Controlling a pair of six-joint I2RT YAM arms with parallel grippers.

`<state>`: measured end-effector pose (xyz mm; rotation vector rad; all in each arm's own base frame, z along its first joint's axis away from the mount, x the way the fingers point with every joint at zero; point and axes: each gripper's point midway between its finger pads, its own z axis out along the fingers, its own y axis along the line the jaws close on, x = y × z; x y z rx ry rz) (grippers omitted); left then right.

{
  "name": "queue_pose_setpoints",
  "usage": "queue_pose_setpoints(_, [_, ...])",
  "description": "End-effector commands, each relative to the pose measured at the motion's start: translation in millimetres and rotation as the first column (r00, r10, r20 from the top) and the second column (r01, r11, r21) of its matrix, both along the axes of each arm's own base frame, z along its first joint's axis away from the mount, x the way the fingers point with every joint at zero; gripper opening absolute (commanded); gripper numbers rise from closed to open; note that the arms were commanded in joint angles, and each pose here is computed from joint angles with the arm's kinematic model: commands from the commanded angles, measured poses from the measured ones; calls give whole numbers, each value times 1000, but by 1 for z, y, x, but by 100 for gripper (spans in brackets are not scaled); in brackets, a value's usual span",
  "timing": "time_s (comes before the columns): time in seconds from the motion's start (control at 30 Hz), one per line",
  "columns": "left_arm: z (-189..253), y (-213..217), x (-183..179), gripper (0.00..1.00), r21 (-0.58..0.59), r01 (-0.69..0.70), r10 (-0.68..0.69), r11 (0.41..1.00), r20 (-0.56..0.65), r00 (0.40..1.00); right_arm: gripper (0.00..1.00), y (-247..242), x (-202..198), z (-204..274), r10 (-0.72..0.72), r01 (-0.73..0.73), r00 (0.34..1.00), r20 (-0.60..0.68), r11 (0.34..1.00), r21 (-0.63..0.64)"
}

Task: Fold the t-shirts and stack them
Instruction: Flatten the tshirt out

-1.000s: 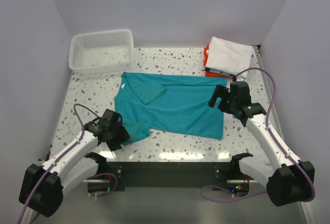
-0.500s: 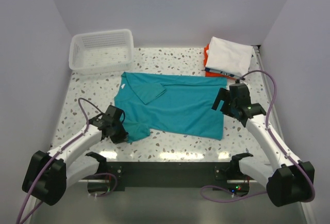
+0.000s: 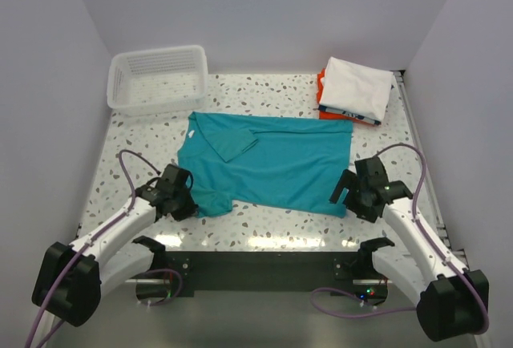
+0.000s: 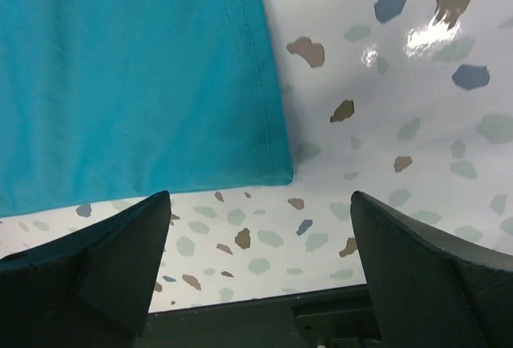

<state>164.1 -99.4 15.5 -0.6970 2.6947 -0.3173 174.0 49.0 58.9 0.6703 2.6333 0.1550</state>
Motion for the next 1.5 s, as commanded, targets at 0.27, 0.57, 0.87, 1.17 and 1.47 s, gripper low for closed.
queue_pose_setpoints(0.27, [12,2,16,0,21,13,-15,1000,89,996,59,17,-10,-29,-30,39,995,-96,995,97])
queue_pose_setpoints(0.57, [13,2,16,0,18,16,-18,1000,99,995,46,10,0,-42,-47,51,995,-89,997,50])
queue_pose_setpoints(0.87, [13,2,16,0,20,15,-17,1000,98,995,40,5,2,-54,-52,53,993,-106,999,12])
queue_pose_setpoints(1.17, [16,3,18,0,26,9,-12,1000,104,995,17,9,-3,-63,-44,49,992,-115,998,39])
queue_pose_setpoints(1.47, [85,2,61,0,20,-47,39,999,286,958,0,7,43,24,24,-25,992,127,1000,8])
